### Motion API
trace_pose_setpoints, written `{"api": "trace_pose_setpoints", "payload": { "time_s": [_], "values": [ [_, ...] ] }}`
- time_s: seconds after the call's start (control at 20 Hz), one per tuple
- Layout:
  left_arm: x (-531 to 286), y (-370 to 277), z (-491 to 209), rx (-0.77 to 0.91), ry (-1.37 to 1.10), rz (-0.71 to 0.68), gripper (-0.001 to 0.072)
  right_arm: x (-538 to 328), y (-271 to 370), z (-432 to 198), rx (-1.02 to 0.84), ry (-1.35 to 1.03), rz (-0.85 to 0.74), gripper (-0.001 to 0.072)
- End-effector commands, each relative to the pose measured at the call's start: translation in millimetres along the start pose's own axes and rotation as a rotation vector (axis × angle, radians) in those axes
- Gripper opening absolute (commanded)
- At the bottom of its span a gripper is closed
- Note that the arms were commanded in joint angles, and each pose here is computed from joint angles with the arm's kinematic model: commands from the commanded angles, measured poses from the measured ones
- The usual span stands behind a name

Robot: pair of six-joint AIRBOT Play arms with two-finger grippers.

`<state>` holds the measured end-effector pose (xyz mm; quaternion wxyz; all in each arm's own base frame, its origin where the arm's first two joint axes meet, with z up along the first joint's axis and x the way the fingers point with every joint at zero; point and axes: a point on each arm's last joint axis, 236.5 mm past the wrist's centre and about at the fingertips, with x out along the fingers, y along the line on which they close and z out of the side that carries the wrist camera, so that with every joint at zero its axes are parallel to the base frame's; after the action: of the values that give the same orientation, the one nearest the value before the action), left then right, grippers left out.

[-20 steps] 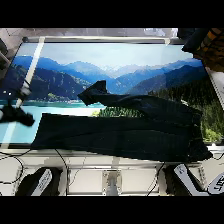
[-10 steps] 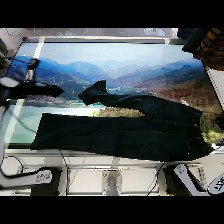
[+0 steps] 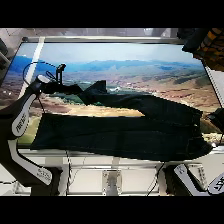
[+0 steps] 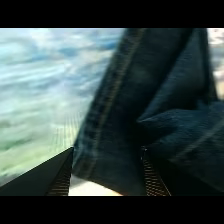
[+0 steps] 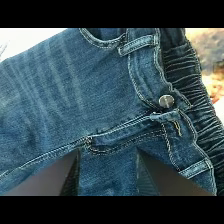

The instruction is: Fold the clothes and pants, and hang the long-sleeved shirts on hangers.

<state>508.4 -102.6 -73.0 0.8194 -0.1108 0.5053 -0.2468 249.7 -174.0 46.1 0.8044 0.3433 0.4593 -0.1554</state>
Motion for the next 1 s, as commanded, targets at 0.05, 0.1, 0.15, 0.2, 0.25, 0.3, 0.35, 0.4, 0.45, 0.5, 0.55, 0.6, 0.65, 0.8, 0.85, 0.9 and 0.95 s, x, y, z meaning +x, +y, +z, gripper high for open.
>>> {"api": "trace_pose_setpoints", "payload": {
  "time_s": [0.05,0.1,0.15,0.2,0.25,0.3,0.35,0.4,0.45,0.5,0.55,0.6,0.65,0.8,0.85,0.9,0.95],
  "values": [
    [2.0,15.5,-20.1,-0.014,0.112,0.072,0.0488,0.2,2.1,1.7,-0.001,-0.007,0.01,0.0381],
    [2.1,15.0,-21.1,-0.014,0.116,0.07,0.0488,0.2,1.9,2.1,-0.001,-0.009,0.009,0.0381],
    [3.5,12.5,-21.3,-0.009,0.118,0.068,0.0488,0.2,1.9,2.2,-0.001,-0.009,0.009,0.0381],
    [5.1,9.4,-21.7,0.0,0.121,0.065,0.0488,0.2,1.8,2.3,-0.001,-0.009,0.009,0.0381],
    [7.1,5.7,-22.2,0.007,0.124,0.061,0.0486,0.2,1.8,2.3,-0.001,-0.009,0.009,0.0381],
    [9.1,1.5,-22.7,0.015,0.128,0.058,0.0469,0.2,1.8,2.3,-0.001,-0.009,0.009,0.0381],
    [11.4,-3.2,-23.4,0.028,0.133,0.053,0.0457,0.2,1.9,2.2,-0.001,-0.009,0.009,0.0381],
    [13.2,-6.8,-23.9,0.039,0.136,0.051,0.0448,0.2,1.9,2.2,-0.001,-0.009,0.009,0.0381],
    [14.3,-7.1,-25.1,0.051,0.142,0.058,0.042,0.2,1.9,2.2,-0.001,-0.009,0.009,0.0381],
    [15.0,-7.6,-26.3,0.061,0.148,0.062,0.0298,0.2,1.9,2.2,-0.001,-0.009,0.009,0.0381],
    [14.8,-6.4,-26.8,0.064,0.151,0.066,0.0227,0.2,1.9,2.2,-0.001,-0.009,0.009,0.0381],
    [14.8,-6.3,-26.6,0.065,0.15,0.067,0.0207,0.2,1.9,2.2,-0.001,-0.009,0.009,0.0381],
    [14.9,-5.9,-25.8,0.064,0.147,0.069,0.0186,0.2,1.9,2.2,-0.001,-0.009,0.009,0.0381],
    [13.5,-4.8,-23.1,0.073,0.139,0.075,0.0032,0.2,2.2,1.3,-0.001,-0.005,0.01,0.0381],
    [6.8,2.4,-21.8,0.079,0.143,0.103,0.0032,0.2,2.5,0.5,-0.001,-0.002,0.011,0.0381],
    [-7.1,16.3,-18.7,0.088,0.15,0.169,0.0031,0.2,2.7,-0.2,0.0,0.001,0.012,0.0381],
    [-27.5,34.5,-14.8,0.098,0.154,0.259,0.0031,0.2,2.7,-0.3,-0.001,0.001,0.013,0.0381]
  ]
}}
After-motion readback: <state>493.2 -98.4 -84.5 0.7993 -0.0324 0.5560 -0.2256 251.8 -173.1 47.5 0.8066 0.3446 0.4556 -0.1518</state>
